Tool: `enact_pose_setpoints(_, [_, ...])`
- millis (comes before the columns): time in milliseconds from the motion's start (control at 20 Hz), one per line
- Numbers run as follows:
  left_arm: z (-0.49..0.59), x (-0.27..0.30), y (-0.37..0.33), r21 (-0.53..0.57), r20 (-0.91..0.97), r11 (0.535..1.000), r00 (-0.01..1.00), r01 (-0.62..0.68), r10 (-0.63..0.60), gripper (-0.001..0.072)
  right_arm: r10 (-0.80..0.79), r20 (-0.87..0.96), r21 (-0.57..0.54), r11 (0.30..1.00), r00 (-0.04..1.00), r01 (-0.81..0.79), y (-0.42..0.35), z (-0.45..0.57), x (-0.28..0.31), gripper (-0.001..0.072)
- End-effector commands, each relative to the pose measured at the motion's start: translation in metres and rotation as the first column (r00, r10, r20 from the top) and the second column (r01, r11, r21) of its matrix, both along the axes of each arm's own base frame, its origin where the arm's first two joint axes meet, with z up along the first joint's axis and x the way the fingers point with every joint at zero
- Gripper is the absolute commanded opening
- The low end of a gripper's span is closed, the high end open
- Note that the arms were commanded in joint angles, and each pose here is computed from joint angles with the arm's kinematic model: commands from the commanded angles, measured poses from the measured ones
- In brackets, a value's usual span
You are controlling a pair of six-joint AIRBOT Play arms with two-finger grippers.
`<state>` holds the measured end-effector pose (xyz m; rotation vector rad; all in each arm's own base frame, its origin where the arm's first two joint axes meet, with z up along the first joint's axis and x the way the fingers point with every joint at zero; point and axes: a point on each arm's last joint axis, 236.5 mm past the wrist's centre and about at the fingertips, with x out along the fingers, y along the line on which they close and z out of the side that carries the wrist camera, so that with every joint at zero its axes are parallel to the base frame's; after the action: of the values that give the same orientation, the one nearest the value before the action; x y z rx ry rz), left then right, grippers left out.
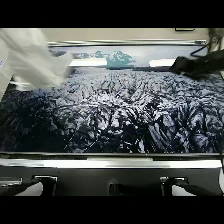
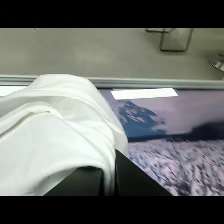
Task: Fold the clothes and pants, and hang the long-sleeved shirts on hangers.
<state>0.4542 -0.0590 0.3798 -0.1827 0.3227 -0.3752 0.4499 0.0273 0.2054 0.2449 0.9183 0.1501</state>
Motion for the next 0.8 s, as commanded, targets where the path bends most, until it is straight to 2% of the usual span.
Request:
enact_pose_setpoints(0, [-0.015, -0.082, -0.097, 0.013, -0.119, 0.985, 0.978, 0.173, -0.170, 0.0018, 0.040, 0.138, -0.081, 0.996, 0.990, -0.029, -0.003, 0.062, -0.035, 0.0678])
enact_pose_setpoints(150, [-0.085, -0.118, -0.173, 0.005, -0.310, 0.940, 0.895, 0.340, -0.321, 0.0021, 0.049, 0.121, -0.166, 0.986, 0.991, -0.028, -0.015, 0.074, -0.070, 0.0678])
enact_pose_setpoints(250, [-0.154, -0.139, -0.216, 0.007, -0.465, 0.896, 0.795, 0.443, -0.390, 0.0021, 0.048, 0.033, -0.186, 0.982, 0.998, -0.041, -0.019, 0.062, -0.091, 0.0678])
enact_pose_setpoints(450, [-0.290, -0.166, -0.259, 0.012, -0.729, 0.849, 0.586, 0.528, -0.354, 0.0021, 0.023, -0.086, -0.148, 0.988, 0.996, -0.036, -0.016, 0.040, -0.107, 0.0678])
enact_pose_setpoints(550, [-0.341, -0.171, -0.284, -0.031, -0.798, 0.841, 0.493, 0.541, -0.347, 0.0022, 0.036, -0.140, -0.126, 0.991, 0.990, -0.054, -0.012, 0.021, -0.107, 0.0679])
enact_pose_setpoints(600, [-0.355, -0.173, -0.298, -0.092, -0.816, 0.844, 0.446, 0.529, -0.368, 0.0100, 0.044, -0.179, -0.110, 0.992, 0.983, -0.065, -0.010, 0.007, -0.107, 0.0680])
enact_pose_setpoints(650, [-0.359, -0.174, -0.308, -0.151, -0.830, 0.847, 0.400, 0.510, -0.388, 0.0551, 0.050, -0.221, -0.096, 0.993, 0.974, -0.073, -0.008, -0.008, -0.107, 0.0681])
enact_pose_setpoints(700, [-0.356, -0.170, -0.308, -0.180, -0.837, 0.848, 0.376, 0.499, -0.399, 0.0713, 0.056, -0.270, -0.077, 0.994, 0.961, -0.080, -0.005, -0.025, -0.108, 0.0681])
enact_pose_setpoints(750, [-0.347, -0.159, -0.295, -0.166, -0.837, 0.847, 0.382, 0.506, -0.392, 0.0720, 0.071, -0.327, -0.044, 0.995, 0.942, -0.090, 0.000, -0.045, -0.111, 0.0681])
